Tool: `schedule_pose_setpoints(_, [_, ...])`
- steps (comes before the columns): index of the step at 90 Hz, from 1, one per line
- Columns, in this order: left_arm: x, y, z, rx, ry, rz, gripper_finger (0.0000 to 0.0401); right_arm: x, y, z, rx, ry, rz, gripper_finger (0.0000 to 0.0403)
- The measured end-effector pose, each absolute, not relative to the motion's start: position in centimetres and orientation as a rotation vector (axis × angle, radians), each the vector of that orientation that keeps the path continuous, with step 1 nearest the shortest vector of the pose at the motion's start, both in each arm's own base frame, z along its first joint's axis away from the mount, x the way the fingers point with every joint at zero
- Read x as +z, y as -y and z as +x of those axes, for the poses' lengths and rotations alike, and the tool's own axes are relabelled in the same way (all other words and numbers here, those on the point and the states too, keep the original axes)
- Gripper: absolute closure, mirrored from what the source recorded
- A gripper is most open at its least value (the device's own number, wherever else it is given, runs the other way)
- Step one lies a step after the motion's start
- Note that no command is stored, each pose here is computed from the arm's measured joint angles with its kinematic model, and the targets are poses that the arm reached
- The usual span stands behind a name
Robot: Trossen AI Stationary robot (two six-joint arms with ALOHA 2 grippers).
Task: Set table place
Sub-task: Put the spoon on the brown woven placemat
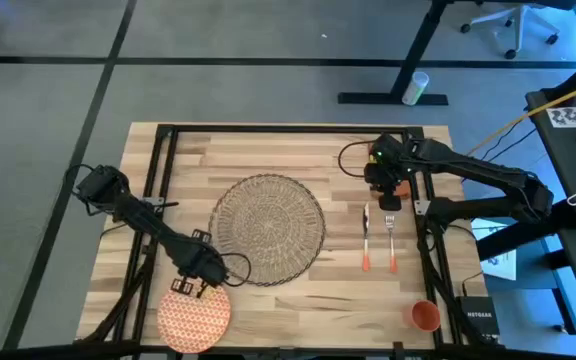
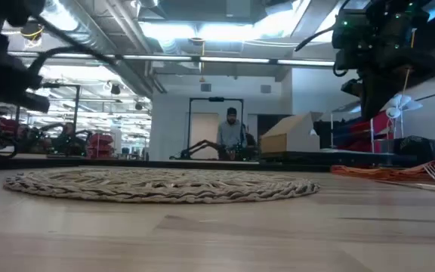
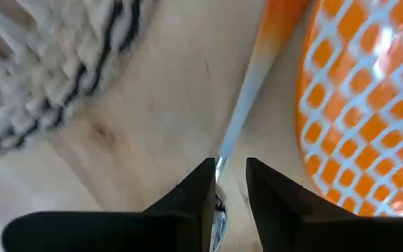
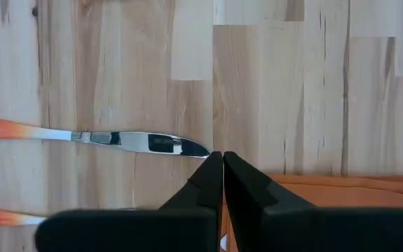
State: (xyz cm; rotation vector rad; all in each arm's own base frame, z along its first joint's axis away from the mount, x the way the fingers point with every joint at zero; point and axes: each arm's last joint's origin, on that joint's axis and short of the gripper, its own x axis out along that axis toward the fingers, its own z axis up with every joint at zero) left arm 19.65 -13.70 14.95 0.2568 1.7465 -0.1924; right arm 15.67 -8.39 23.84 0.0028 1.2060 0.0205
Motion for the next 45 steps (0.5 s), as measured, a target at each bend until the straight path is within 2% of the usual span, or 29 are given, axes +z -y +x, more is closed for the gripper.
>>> schedule_pose_setpoints(25, [13.5,13.0,18.7,-0.169,-1.763,0.248,0.0341,23.8,8.4,15.7,0.020,-1.206,0.002,0.0402])
schedule_pose_setpoints(45, [13.6,12.6,18.5,-0.085,-1.781,0.297,0.0394,23.8,8.4,15.7,0.012,-1.210,-0.003,0.0402])
